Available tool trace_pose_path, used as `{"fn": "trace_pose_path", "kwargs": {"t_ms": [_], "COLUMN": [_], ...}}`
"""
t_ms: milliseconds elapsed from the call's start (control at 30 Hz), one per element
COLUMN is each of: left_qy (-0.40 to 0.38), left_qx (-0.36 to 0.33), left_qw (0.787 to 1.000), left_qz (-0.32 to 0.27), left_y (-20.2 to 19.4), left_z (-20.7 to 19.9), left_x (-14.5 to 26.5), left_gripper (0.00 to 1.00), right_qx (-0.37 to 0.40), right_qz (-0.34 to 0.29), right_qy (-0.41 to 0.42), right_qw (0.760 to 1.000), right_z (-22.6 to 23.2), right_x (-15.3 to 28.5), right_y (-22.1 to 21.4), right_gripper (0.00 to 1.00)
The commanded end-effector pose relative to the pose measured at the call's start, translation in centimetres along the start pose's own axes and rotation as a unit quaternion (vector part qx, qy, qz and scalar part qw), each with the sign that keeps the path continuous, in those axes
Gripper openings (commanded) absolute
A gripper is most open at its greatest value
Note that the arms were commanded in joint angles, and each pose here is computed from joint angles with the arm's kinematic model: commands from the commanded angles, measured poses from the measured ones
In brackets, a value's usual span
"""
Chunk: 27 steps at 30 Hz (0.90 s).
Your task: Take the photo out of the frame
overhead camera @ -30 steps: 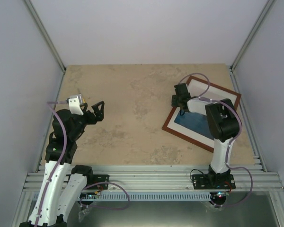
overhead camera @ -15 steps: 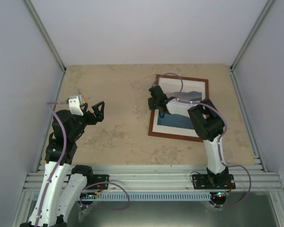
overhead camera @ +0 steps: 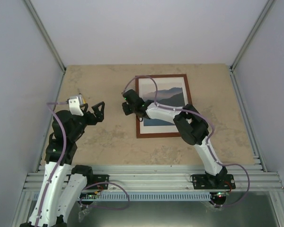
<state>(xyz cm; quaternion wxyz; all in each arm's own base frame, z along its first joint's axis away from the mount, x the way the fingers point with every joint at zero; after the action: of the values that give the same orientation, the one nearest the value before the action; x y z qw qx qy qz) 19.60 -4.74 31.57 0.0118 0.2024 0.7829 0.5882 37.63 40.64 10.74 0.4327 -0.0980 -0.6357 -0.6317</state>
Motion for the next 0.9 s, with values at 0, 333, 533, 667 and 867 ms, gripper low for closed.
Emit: {"fn": "trace_pose_path", "kwargs": {"t_ms": [0,333,533,667,867], "left_qy": [-0.007,-0.077,-0.064,-0.053,-0.024], "left_qx": [0.030,0.134,0.148,0.150,0.122], "left_qw": [0.999,0.980,0.974,0.970,0.967], "left_qz": [0.012,0.128,0.159,0.185,0.224], "left_y": [-0.3,-5.0,-9.0,-11.4,-14.6], "left_z": [0.0,-0.9,-2.4,-2.9,-3.6], "left_x": [-0.6,-5.7,-8.2,-10.3,-13.5], "left_gripper": [0.99,0.99,0.99,0.99,0.98], "right_qx": [0.003,-0.048,-0.108,-0.146,-0.206], "right_qz": [0.000,-0.032,-0.046,-0.047,-0.045], "right_qy": [0.005,-0.048,-0.082,-0.097,-0.089], "right_qw": [1.000,0.997,0.990,0.983,0.973], "right_z": [-0.3,-12.1,-20.8,-24.8,-28.5], "right_x": [1.8,11.6,16.6,18.3,18.6], "right_y": [0.6,-1.0,-3.7,-5.4,-7.4], "right_gripper": [0.39,0.50,0.53,0.54,0.54]}}
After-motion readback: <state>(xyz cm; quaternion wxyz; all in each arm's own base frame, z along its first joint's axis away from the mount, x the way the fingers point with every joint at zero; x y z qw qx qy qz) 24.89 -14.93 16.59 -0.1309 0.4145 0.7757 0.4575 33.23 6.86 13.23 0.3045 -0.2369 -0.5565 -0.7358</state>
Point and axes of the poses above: each gripper's point midway between its finger pads, its own x axis back along the fingers, its own z axis along the line the jaws close on, y = z × x, the point moved 7 cm from there along x, back along the fingers, and after that the axes turned 6 degrees about -x, right-handed, at the moved point
